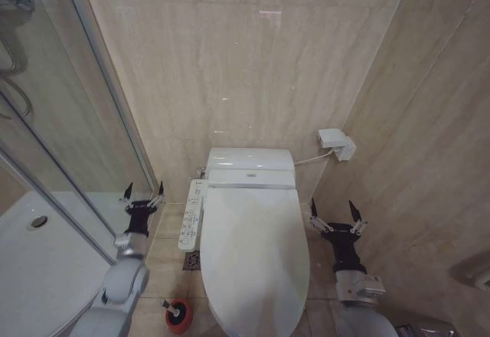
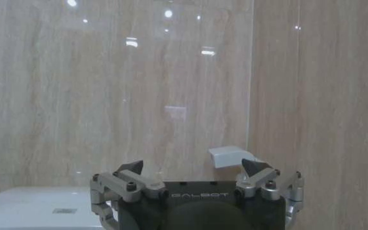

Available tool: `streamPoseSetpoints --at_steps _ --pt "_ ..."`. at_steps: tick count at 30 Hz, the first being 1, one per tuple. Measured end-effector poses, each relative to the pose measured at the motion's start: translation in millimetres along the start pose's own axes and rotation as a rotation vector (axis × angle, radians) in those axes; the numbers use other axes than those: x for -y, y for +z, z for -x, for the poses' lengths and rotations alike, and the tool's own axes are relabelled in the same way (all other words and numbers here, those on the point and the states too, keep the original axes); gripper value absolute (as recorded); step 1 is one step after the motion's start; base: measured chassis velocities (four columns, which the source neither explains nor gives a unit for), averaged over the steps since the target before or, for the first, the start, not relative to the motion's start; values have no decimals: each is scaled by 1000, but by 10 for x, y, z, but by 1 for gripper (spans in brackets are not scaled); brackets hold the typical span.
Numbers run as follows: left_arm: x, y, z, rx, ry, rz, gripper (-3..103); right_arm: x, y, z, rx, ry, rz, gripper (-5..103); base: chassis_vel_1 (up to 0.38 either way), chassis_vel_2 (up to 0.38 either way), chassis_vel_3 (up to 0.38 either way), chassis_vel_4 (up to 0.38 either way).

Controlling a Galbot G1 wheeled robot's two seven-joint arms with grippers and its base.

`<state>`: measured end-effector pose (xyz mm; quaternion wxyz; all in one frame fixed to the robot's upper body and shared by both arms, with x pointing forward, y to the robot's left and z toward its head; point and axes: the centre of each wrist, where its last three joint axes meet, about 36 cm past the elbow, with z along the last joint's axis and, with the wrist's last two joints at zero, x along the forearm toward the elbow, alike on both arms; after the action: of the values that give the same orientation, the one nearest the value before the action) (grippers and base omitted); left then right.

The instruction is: Open the toilet lid, clean the toilet bowl with a toilet brush, close the toilet lid, and flush.

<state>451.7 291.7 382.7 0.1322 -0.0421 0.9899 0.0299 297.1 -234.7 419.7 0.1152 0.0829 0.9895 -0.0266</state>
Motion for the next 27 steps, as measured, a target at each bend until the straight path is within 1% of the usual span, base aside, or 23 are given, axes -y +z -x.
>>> streamPoseSetpoints --at_steps 2,3,5,8,13,27 --pt "36 -53 185 13 22 -10 98 0 0 0 0 0 0 100 0 0 0 0" --pt "36 -53 185 13 22 -10 98 0 0 0 0 0 0 100 0 0 0 0" --pt "74 -107 302 25 43 -10 98 0 0 0 0 0 0 100 0 0 0 0" --pt "112 -138 347 29 54 -13 98 0 0 0 0 0 0 100 0 0 0 0" --pt "182 -143 336 29 75 -21 98 0 0 0 0 0 0 100 0 0 0 0" --pt "231 -204 311 48 96 -18 98 0 0 1 0 0 0 100 -49 30 51 -28"
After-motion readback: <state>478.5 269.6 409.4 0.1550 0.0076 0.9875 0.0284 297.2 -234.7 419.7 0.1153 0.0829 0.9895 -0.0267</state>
